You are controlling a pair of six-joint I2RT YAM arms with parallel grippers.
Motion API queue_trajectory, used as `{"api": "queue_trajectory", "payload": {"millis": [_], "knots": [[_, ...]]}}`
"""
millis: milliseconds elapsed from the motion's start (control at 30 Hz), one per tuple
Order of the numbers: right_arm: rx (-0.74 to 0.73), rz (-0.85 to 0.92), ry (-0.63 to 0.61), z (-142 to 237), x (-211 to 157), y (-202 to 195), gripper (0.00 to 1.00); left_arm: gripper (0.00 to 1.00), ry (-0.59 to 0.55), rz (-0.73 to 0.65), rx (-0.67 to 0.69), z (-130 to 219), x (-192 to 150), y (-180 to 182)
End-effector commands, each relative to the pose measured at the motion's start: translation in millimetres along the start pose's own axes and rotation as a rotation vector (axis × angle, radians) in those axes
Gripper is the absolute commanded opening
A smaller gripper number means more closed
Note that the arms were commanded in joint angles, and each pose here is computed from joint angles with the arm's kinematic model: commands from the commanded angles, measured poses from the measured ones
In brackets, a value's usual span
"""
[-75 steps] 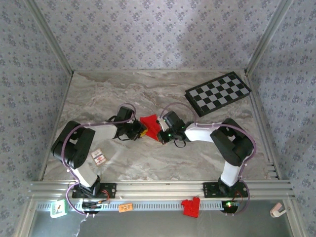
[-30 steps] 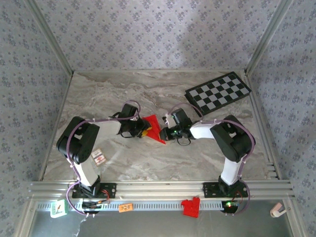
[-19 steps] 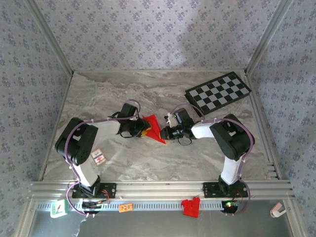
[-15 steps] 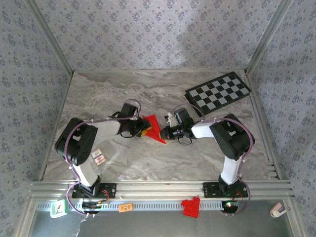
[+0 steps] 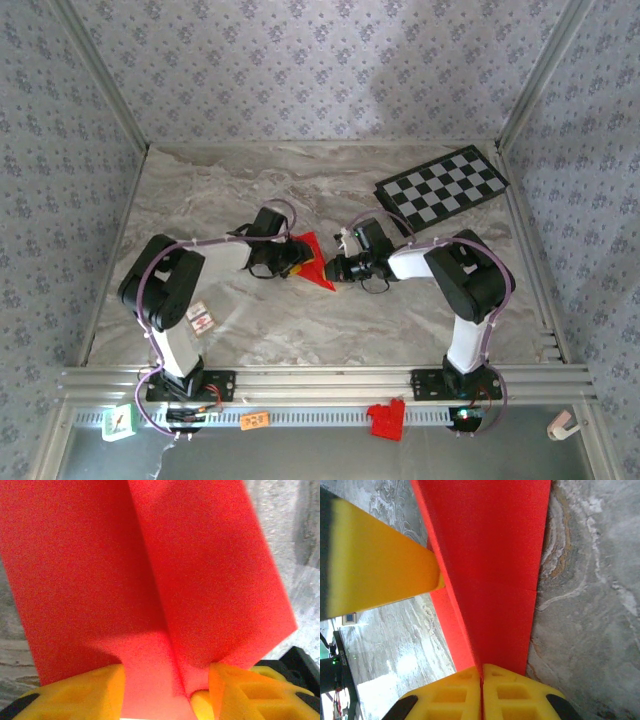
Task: Fold a paper plane with a square sheet of paper (pick it up from the middle)
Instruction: Fourth fold the wing at the center of the table.
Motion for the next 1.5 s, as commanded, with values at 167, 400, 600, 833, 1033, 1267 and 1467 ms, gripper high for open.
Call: {"api": "queue_trajectory", "payload": {"millis": [167, 400, 600, 833, 1033, 1267, 1467], "knots": [[-0.022, -0.051, 0.032, -3.7, -13.3, -11.8, 0.11, 0.51, -0.003, 0.011, 0.097, -6.6, -0.9, 14.0], [-0.021, -0.056, 0.023, -1.6, -9.4, -10.8, 0.15, 0.52, -0.022, 0.050, 0.256, -9.8, -1.7, 41.1], [-0.019, -0.063, 0.025, -0.1, -8.1, -9.9, 0.17, 0.52, -0.022, 0.081, 0.356, -14.2, -4.3, 57.5], [-0.024, -0.086, 0.037, -2.0, -12.1, -13.8, 0.13, 0.52, -0.019, 0.098, 0.398, -16.3, -4.2, 63.7], [-0.024, -0.123, 0.047, -2.6, -16.4, -17.3, 0.11, 0.54, -0.015, 0.084, 0.398, -16.0, -3.4, 61.1], [-0.039, -0.164, 0.059, -2.6, -22.0, -23.9, 0.09, 0.57, -0.027, 0.020, 0.283, -2.6, -0.2, 21.3], [-0.051, -0.196, 0.067, -2.0, -24.7, -28.4, 0.08, 0.62, -0.104, -0.053, 0.053, 35.5, 13.0, -40.8]]}}
Point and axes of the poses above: each hand's point on the last joint's axis, 136 mm out from that joint toward the fingers, its own z axis back along the fingers, its own y axis along the line the jaws close on, x = y × z, the point moved 2 cm from there along z, back along the fingers, and after that the axes turned 14 degrees about z, right-handed, at the moved point
